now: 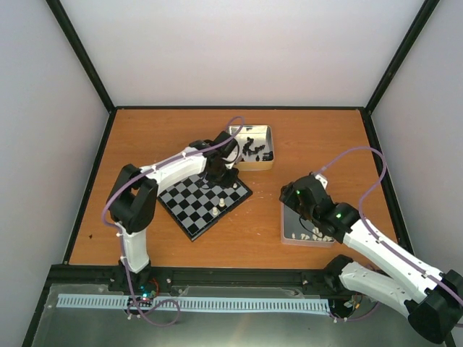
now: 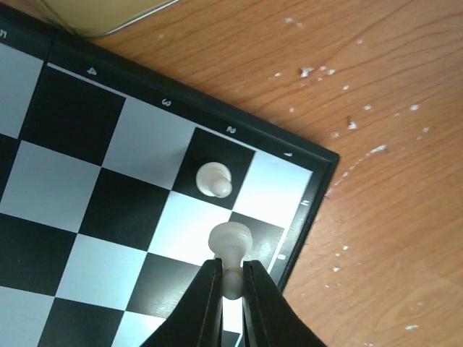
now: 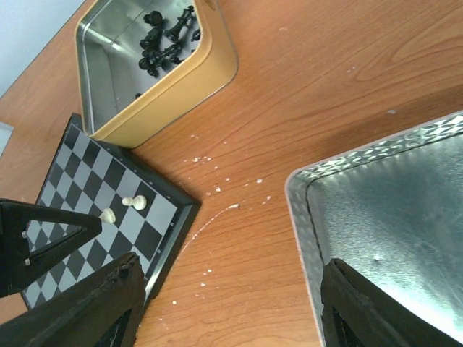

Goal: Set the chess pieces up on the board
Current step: Place the chess piece on the chessboard.

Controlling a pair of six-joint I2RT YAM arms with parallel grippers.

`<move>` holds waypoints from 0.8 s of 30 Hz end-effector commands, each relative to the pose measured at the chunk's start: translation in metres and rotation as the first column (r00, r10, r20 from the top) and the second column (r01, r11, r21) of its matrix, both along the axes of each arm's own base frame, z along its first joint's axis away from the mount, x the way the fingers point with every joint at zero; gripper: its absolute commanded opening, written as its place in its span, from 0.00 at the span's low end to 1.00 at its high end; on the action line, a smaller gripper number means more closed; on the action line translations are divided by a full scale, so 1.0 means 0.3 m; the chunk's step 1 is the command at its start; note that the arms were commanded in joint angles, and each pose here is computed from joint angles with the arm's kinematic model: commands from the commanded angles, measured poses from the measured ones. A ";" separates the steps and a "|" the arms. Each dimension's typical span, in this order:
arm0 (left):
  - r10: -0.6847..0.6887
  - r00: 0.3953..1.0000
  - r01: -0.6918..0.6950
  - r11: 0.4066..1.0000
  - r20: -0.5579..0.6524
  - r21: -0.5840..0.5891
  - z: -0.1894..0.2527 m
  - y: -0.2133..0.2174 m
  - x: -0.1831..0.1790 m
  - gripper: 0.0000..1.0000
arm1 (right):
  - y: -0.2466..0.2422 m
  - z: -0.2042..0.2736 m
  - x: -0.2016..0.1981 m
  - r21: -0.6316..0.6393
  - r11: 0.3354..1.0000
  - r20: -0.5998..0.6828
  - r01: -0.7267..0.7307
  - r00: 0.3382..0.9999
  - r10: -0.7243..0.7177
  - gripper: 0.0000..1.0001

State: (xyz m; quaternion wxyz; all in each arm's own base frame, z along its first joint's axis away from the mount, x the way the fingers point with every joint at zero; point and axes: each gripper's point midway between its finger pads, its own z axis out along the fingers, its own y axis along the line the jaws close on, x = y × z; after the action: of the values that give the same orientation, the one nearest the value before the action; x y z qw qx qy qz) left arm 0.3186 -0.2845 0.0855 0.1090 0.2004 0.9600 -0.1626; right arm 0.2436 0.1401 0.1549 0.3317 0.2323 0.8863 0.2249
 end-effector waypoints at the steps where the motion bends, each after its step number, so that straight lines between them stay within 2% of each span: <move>1: 0.039 0.999 -0.035 0.993 -0.032 0.109 -0.018 0.057 0.008 0.02 | -0.066 -0.025 -0.013 -0.067 0.997 0.006 0.048 0.999 -0.047 0.67; 6: 0.042 0.998 -0.033 0.989 -0.056 0.141 -0.056 0.066 0.006 0.02 | -0.079 -0.035 -0.017 -0.082 0.995 0.009 0.053 0.999 -0.052 0.67; 16: 0.038 0.998 -0.030 0.988 -0.053 0.152 -0.086 0.046 0.043 0.03 | -0.077 -0.037 -0.016 -0.091 0.995 0.008 0.043 0.999 -0.042 0.67; 24: 0.025 0.997 -0.015 0.990 -0.069 0.142 -0.091 0.043 0.028 0.05 | -0.084 -0.022 -0.017 -0.073 0.995 0.022 0.063 0.998 -0.062 0.67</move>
State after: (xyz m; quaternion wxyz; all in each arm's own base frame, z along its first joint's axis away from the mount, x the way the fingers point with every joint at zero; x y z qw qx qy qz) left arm 0.3224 -0.2700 0.0490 0.0562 0.1918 0.9753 -0.0939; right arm 0.2372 0.1247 0.1451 0.3387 0.2305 0.8914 0.1938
